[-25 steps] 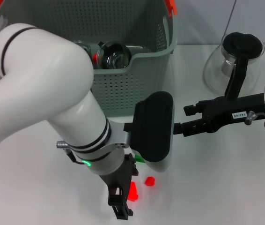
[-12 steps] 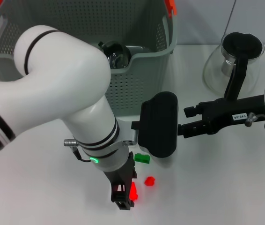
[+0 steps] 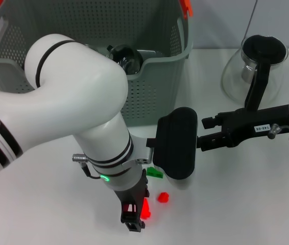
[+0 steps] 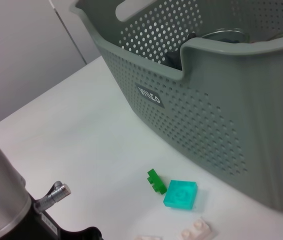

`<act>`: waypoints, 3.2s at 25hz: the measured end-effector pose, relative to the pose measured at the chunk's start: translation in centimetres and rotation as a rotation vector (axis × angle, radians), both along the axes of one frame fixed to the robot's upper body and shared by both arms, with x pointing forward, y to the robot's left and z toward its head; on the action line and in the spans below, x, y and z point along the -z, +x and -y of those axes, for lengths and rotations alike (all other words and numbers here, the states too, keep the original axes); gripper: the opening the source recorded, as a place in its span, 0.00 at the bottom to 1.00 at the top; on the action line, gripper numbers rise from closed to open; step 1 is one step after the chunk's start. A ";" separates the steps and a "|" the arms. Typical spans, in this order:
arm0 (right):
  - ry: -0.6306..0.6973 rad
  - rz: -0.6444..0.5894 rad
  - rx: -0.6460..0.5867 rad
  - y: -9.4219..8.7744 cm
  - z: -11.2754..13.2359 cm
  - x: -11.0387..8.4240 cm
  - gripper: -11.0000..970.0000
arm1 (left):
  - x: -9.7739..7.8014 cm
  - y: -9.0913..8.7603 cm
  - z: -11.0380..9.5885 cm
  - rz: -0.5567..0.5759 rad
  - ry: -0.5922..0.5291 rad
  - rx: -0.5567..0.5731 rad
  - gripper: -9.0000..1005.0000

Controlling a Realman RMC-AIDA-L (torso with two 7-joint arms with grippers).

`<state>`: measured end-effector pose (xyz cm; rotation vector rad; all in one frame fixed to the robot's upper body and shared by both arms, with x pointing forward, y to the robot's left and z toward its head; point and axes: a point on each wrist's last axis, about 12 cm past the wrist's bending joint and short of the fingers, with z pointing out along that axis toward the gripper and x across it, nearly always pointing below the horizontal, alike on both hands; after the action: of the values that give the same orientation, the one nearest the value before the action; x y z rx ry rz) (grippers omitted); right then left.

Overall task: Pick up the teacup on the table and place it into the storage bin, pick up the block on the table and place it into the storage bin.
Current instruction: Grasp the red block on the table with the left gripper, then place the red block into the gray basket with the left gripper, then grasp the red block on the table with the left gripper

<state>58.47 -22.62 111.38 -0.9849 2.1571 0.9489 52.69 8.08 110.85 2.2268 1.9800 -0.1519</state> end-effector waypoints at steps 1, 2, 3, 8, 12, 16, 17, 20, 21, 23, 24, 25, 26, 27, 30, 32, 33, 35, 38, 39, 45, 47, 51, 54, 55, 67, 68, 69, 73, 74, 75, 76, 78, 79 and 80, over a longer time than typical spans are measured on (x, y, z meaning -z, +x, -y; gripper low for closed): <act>0.000 0.000 0.000 0.0 0.0 0.0 0.96 | 0.0 0.0 0.0 0.000 0.000 0.000 0.66; 0.000 0.000 0.000 0.0 0.0 0.0 0.96 | 0.0 0.0 0.0 0.000 0.000 -0.001 0.65; 0.000 0.000 0.001 0.0 0.0 0.0 0.96 | 0.0 0.0 0.0 0.000 0.000 -0.001 0.64; 0.000 0.002 0.004 0.1 0.1 0.0 0.96 | 0.0 0.0 0.0 -0.001 0.001 -0.003 0.61; 0.000 0.007 0.003 0.1 0.1 -0.1 0.96 | -0.1 0.1 0.1 -0.004 -0.009 -0.010 0.47; 0.000 0.010 0.002 0.1 0.1 -0.1 0.96 | -1.0 0.0 0.1 -0.031 -0.041 -0.034 0.42; 0.000 0.011 0.002 0.1 0.1 -0.1 0.96 | -1.5 0.0 0.0 -0.058 -0.062 -0.052 0.42; 0.000 0.012 0.001 0.1 0.1 -0.1 0.96 | -3.6 0.1 -1.1 -0.193 -0.165 -0.127 0.43; 0.000 0.012 0.002 0.1 0.1 -0.1 0.96 | -4.8 0.3 -1.9 -0.268 -0.228 -0.164 0.43; 0.000 0.009 0.003 0.0 0.2 0.0 0.96 | -7.5 0.9 -4.2 -0.411 -0.394 -0.243 0.44; 0.000 0.008 0.004 0.0 0.2 0.0 0.96 | -8.4 1.4 -5.1 -0.431 -0.450 -0.273 0.44; 0.000 0.007 0.005 0.0 0.3 0.1 0.96 | -9.6 2.0 -6.4 -0.451 -0.526 -0.312 0.45; 0.000 0.007 0.006 0.0 0.4 0.1 0.96 | -10.8 2.6 -7.7 -0.460 -0.596 -0.344 0.45; 0.000 0.006 0.006 -0.1 0.4 0.1 0.96 | -11.9 3.4 -9.1 -0.444 -0.660 -0.388 0.45; -0.001 0.006 0.005 -0.1 0.4 0.1 0.96 | -15.1 6.5 -13.5 -0.321 -0.841 -0.548 0.46; -0.001 0.005 0.001 -0.1 0.4 0.1 0.96 | -16.5 8.6 -15.3 -0.228 -0.921 -0.638 0.47; -0.002 0.006 -0.003 -0.1 0.3 0.0 0.96 | -16.9 9.7 -15.9 -0.178 -0.951 -0.683 0.47; -0.002 0.007 -0.008 0.0 0.1 0.0 0.96 | -17.3 11.2 -16.3 -0.108 -0.979 -0.741 0.47; -0.001 0.008 -0.015 0.0 -0.1 -0.1 0.96 | -16.9 12.8 -16.0 -0.011 -0.988 -0.819 0.48; 0.000 0.008 -0.017 0.0 -0.1 -0.1 0.96 | -16.7 13.4 -15.8 0.033 -0.984 -0.849 0.49; 0.001 0.009 -0.020 0.0 -0.3 -0.2 0.96 | -16.0 14.5 -15.3 0.130 -0.948 -0.906 0.50; 0.001 0.010 -0.020 0.0 -0.3 -0.2 0.96 | -16.2 14.2 -15.2 0.125 -0.947 -0.893 0.51; 0.000 0.010 -0.018 0.0 -0.1 -0.1 0.96 | -16.6 12.2 -14.6 0.044 -0.941 -0.763 0.63; -0.001 0.011 -0.013 0.0 0.1 -0.2 0.96 | -16.4 8.9 -13.1 -0.055 -0.917 -0.534 0.75; -0.001 0.011 -0.012 0.0 0.1 -0.2 0.96 | -15.8 7.2 -12.3 -0.096 -0.888 -0.431 0.79; -0.004 0.008 0.003 0.0 0.5 0.0 0.96 | -8.0 -0.9 -5.9 -0.189 -0.456 -0.080 0.93; -0.004 0.008 0.004 0.0 0.5 0.0 0.96 | -6.7 -0.9 -5.2 -0.173 -0.400 -0.075 0.93; -0.004 0.008 0.004 0.0 0.5 0.0 0.96 | -6.7 -0.9 -5.2 -0.173 -0.400 -0.075 0.92; -0.004 0.008 0.006 0.0 0.6 0.0 0.96 | -4.5 -0.5 -3.5 -0.087 -0.315 -0.033 0.90; -0.005 0.008 0.006 0.0 0.6 0.0 0.96 | -4.1 -0.4 -3.1 -0.061 -0.295 -0.014 0.90; -0.005 0.008 0.007 0.0 0.6 0.0 0.96 | -3.6 -0.4 -2.7 -0.036 -0.275 0.008 0.89; -0.004 0.008 0.007 0.0 0.6 0.0 0.96 | -3.2 -0.4 -2.5 -0.019 -0.257 0.026 0.89; -0.004 0.008 0.007 0.0 0.6 0.0 0.96 | -2.0 -0.6 -1.7 0.022 -0.211 0.078 0.88; -0.004 0.009 0.007 0.0 0.6 0.0 0.96 | -1.6 -0.6 -1.5 0.039 -0.194 0.097 0.88; -0.003 0.009 0.008 0.0 0.6 0.0 0.96 | -1.2 -0.7 -1.1 0.058 -0.178 0.117 0.87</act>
<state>58.46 -23.18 111.35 -0.9800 2.1542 0.9360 51.96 9.23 112.05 2.2062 1.7347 -0.2627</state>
